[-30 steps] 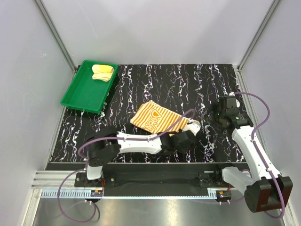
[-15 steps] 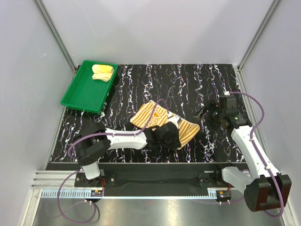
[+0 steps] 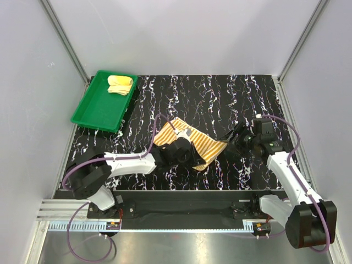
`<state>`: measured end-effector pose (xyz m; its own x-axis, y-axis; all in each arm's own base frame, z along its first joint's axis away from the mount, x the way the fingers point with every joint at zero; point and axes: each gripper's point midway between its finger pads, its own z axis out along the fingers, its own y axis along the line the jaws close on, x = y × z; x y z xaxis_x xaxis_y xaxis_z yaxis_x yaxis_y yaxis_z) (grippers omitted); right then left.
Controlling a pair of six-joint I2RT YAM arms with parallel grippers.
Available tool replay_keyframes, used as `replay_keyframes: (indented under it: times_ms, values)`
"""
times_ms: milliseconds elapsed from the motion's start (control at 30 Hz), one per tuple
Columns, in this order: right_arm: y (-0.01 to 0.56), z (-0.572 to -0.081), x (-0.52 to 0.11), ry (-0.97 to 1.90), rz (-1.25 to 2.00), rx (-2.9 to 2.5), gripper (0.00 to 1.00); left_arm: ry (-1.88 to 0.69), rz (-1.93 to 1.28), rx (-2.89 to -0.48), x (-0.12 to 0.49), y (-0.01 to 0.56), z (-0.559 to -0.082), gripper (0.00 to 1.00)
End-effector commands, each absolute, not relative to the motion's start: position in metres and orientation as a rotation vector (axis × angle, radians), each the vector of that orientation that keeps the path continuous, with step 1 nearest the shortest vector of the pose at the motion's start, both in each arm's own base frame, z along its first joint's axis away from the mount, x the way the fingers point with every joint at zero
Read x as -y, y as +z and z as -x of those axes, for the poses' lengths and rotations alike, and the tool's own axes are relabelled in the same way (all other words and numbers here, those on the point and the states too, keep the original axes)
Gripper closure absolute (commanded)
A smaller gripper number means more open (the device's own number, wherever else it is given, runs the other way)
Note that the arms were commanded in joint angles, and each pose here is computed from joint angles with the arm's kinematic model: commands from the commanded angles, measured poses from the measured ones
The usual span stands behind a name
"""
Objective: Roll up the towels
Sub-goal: Roll the towel
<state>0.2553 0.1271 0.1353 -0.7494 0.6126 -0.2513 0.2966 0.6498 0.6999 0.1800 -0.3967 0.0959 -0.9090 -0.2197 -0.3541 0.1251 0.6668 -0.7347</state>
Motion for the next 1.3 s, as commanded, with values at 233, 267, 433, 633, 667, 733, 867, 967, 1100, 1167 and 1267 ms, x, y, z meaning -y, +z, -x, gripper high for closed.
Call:
replay_keyframes:
  times_ms: [233, 267, 433, 633, 667, 733, 867, 967, 1100, 1167, 1267]
  values:
    - [0.117, -0.250, -0.149, 1.106, -0.694, -2.400, 0.26, -1.316, 0.291, -2.464, 0.393, 0.089, -0.177, 1.00]
    - [0.112, -0.249, -0.149, 1.103, -0.702, -2.412, 0.26, -1.313, 0.306, -2.476, 0.390, 0.083, -0.176, 1.00]
    - [0.084, -0.242, -0.148, 1.060, -0.701, -2.484, 0.27, -1.372, 0.396, -2.493, 0.388, 0.073, -0.175, 1.00]
    - [0.070, -0.235, -0.153, 1.029, -0.658, -2.506, 0.27, -1.357, 0.494, -2.526, 0.378, 0.060, -0.173, 1.00]
    - [0.069, -0.234, -0.157, 1.038, -0.639, -2.510, 0.27, -1.363, 0.526, -2.529, 0.377, 0.059, -0.173, 1.00]
    - [0.062, -0.232, -0.161, 1.042, -0.637, -2.516, 0.27, -1.376, 0.552, -2.531, 0.373, 0.055, -0.172, 1.00]
    - [0.053, -0.233, -0.178, 1.047, -0.571, -2.532, 0.27, -1.384, 0.612, -2.549, 0.367, 0.047, -0.172, 1.00]
    - [0.041, -0.233, -0.183, 1.037, -0.572, -2.558, 0.28, -1.404, 0.639, -2.548, 0.364, 0.044, -0.172, 1.00]
    - [0.034, -0.240, -0.185, 1.028, -0.561, -2.550, 0.28, -1.412, 0.639, -2.552, 0.363, 0.042, -0.175, 1.00]
    - [0.030, -0.242, -0.183, 1.004, -0.564, -2.558, 0.28, -1.410, 0.633, -2.556, 0.363, 0.042, -0.175, 1.00]
    - [0.025, -0.243, -0.181, 0.980, -0.563, -2.563, 0.29, -1.410, 0.637, -2.554, 0.361, 0.041, -0.177, 1.00]
